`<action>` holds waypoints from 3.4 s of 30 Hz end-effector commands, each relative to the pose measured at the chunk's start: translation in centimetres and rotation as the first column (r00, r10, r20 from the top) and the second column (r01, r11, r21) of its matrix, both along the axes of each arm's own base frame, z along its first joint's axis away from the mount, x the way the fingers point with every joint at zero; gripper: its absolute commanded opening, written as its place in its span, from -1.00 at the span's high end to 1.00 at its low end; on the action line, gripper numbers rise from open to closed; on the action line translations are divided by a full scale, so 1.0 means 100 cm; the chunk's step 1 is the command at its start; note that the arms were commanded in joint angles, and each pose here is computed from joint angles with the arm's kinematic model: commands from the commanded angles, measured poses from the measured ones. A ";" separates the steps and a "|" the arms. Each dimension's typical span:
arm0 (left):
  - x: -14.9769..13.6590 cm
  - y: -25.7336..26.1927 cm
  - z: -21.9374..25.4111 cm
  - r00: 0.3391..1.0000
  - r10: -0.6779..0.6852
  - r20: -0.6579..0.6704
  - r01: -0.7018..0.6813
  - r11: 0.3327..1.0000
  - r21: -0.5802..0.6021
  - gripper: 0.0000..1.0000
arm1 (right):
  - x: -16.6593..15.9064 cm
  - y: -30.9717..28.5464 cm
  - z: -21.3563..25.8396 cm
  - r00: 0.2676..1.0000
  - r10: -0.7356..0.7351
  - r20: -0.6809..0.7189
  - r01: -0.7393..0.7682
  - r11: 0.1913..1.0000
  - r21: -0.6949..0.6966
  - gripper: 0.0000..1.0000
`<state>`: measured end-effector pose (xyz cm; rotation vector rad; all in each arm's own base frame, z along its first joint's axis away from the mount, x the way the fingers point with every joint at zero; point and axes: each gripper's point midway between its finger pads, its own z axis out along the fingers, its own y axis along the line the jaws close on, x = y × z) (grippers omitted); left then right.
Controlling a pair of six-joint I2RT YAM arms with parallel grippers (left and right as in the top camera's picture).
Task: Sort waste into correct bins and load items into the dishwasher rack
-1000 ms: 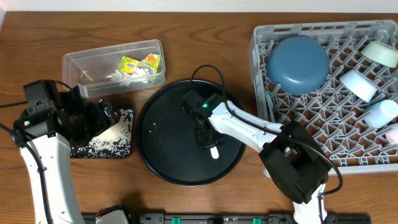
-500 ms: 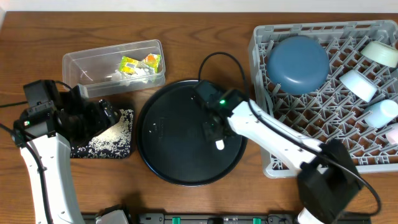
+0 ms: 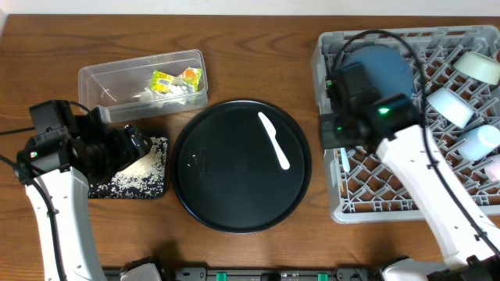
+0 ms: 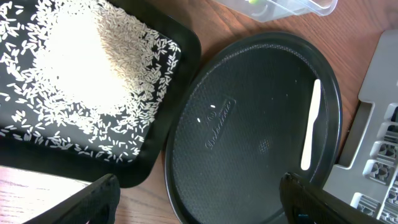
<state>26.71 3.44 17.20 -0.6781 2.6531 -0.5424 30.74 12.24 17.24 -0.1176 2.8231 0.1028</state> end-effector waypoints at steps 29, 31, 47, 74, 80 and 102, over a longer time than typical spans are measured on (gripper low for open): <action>0.001 0.003 0.002 1.000 0.011 0.000 -0.011 1.000 0.007 -0.67 | -0.007 0.093 -0.147 0.921 0.264 -0.286 -0.280 0.960 -0.013 0.03; 0.001 0.003 0.002 1.000 0.011 0.000 -0.011 1.000 0.007 -0.67 | -0.008 0.092 -0.155 0.916 0.262 -0.305 -0.281 0.960 -0.018 0.03; 0.001 0.003 0.002 1.000 0.011 0.000 -0.011 1.000 0.007 -0.67 | -0.009 0.091 -0.166 0.915 0.269 -0.301 -0.307 0.948 -0.085 0.01; 0.001 0.003 0.002 1.000 0.011 0.000 -0.011 1.000 0.007 -0.67 | -0.023 0.093 -0.186 0.907 0.293 -0.304 -0.332 0.940 -0.083 0.09; 0.001 0.003 0.002 1.000 0.011 0.000 -0.011 1.000 0.007 -0.67 | -0.025 0.092 -0.190 0.907 0.292 -0.303 -0.331 0.940 -0.083 0.43; 0.001 0.003 0.002 1.000 0.011 0.000 -0.011 1.000 0.007 -0.67 | -0.012 0.105 -0.136 0.935 0.294 -0.198 -0.303 0.953 -0.016 0.92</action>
